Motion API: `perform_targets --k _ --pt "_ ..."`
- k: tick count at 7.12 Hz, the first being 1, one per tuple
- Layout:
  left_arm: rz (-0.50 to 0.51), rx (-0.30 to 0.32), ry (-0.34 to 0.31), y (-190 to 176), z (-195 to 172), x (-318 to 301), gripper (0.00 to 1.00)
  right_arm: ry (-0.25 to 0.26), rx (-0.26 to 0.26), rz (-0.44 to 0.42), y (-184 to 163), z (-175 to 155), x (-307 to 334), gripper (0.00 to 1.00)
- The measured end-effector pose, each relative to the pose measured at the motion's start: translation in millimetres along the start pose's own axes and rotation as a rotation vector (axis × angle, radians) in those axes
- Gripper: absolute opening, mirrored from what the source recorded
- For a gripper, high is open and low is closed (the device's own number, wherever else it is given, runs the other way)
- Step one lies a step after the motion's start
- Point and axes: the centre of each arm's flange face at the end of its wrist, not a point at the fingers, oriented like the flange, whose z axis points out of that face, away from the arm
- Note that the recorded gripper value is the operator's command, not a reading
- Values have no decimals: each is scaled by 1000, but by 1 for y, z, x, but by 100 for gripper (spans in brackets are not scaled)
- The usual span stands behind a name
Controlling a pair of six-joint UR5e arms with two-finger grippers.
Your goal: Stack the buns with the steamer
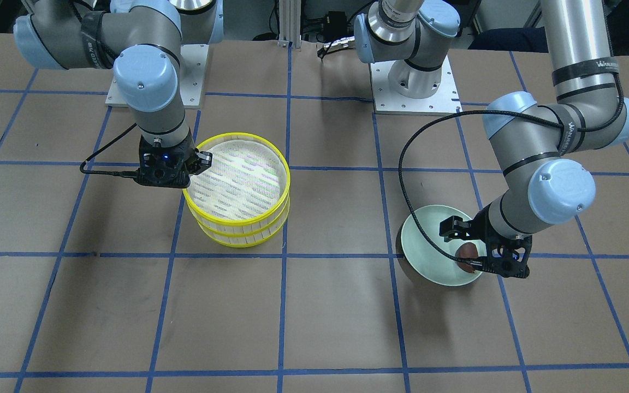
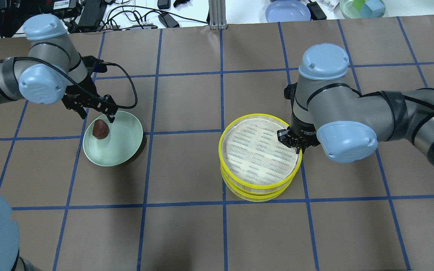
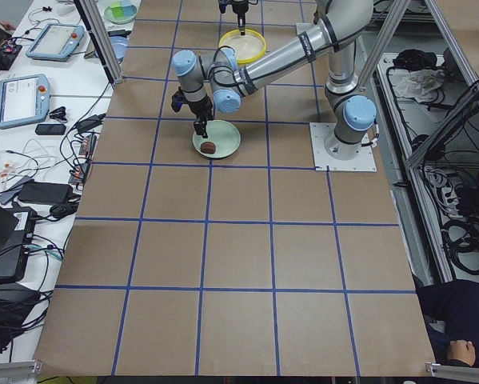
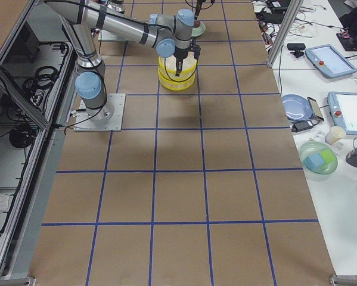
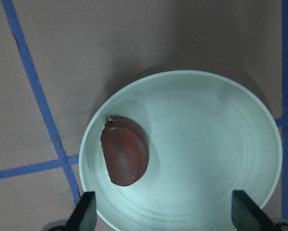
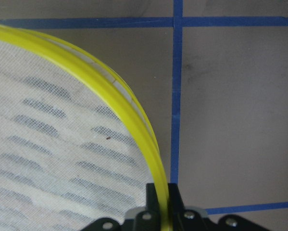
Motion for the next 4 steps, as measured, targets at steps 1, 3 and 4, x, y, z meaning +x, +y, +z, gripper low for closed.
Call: perform_targets --k 1,3,4 --pt "42 -9 -1 -3 9 -5 99 1 -6 -1 0 3 0 0" --pt "58 -33 12 -6 32 -18 100 3 -18 -1 0 7 -1 0" --pt "60 -37 15 -7 42 -20 100 5 -27 -2 0 10 -1 29"
